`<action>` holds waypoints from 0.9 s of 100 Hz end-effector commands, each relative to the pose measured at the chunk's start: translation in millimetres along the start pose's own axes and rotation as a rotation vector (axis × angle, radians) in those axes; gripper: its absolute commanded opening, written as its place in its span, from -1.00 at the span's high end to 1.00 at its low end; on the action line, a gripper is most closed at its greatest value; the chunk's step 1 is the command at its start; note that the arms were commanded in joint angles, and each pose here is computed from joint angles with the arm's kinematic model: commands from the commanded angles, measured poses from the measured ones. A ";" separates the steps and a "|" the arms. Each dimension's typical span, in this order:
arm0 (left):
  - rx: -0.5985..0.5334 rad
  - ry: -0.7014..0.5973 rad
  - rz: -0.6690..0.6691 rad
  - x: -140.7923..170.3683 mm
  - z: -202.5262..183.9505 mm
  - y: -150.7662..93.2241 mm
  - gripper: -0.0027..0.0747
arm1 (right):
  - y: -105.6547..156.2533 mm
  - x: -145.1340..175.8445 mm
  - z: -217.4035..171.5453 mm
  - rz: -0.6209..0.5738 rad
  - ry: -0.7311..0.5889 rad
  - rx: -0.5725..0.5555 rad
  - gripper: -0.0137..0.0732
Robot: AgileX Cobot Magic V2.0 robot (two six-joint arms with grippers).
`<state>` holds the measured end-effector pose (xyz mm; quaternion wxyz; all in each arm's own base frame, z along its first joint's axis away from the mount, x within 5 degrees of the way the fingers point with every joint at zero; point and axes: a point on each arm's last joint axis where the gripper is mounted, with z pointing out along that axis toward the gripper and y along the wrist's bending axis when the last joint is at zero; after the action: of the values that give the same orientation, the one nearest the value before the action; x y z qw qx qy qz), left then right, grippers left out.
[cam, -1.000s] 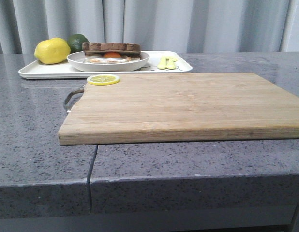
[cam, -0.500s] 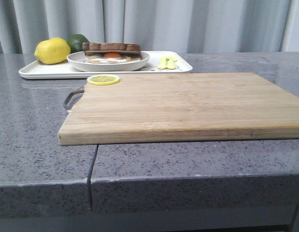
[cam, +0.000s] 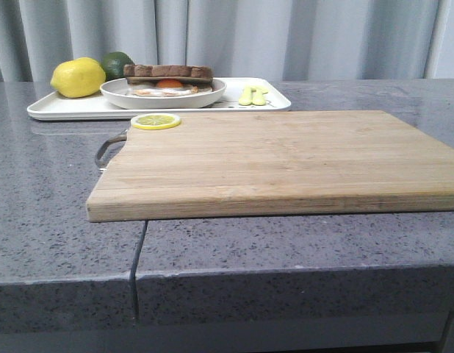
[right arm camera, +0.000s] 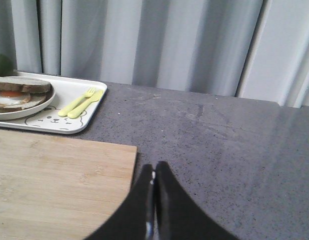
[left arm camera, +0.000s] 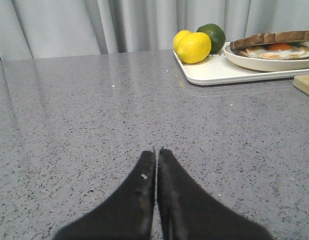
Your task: Place bread and move sandwich to tray
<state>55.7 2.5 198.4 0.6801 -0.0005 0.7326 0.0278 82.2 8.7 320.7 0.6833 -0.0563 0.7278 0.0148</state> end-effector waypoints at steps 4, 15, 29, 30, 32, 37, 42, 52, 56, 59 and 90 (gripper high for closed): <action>-0.002 -0.090 -0.006 -3.1 -1.7 0.0 0.98 | -3.1 -14.4 -1.3 -0.004 -0.091 0.031 0.85; -0.002 -0.090 -0.006 -3.1 -1.7 0.0 0.98 | -3.1 -14.4 -1.3 -0.004 -0.091 0.031 0.85; -0.002 -0.090 -0.006 -3.1 -1.7 0.0 0.98 | -3.1 -14.4 -1.3 -0.004 -0.091 0.031 0.85; -0.002 -0.090 -0.006 -3.1 -1.7 0.0 0.98 | -3.1 -14.4 -1.3 -0.004 -0.091 0.031 0.85; -0.002 -0.090 -0.006 -3.1 -1.7 0.0 0.98 | -3.1 -14.4 -1.3 -0.004 -0.091 0.031 0.85; -0.002 -0.090 -0.006 -3.1 -1.7 0.0 0.98 | -3.1 -14.4 -1.3 -0.004 -0.091 0.031 0.85; -0.002 -0.090 -0.006 -3.1 -1.7 0.0 0.98 | -3.1 -14.4 -1.3 -0.004 -0.091 0.031 0.85; -0.002 -0.090 -0.006 -3.1 -1.7 0.0 0.98 | -3.1 -14.4 -1.3 -0.004 -0.091 0.031 0.85; -0.002 -0.090 -0.006 -3.1 -1.7 0.0 0.98 | -3.1 -14.4 -1.3 -0.004 -0.091 0.031 0.85; -0.002 -0.090 -0.006 -3.1 -1.7 0.0 0.98 | -3.1 -14.6 -1.7 -0.007 -0.093 0.032 0.85; -0.002 -0.090 -0.006 -3.1 -1.7 0.0 0.98 | 0.7 26.3 -9.1 -0.063 -0.127 0.016 0.85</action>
<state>55.7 2.5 198.4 0.6801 -0.0005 0.7326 0.0278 74.2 7.8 295.9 0.6930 -0.0766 0.7169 -0.0041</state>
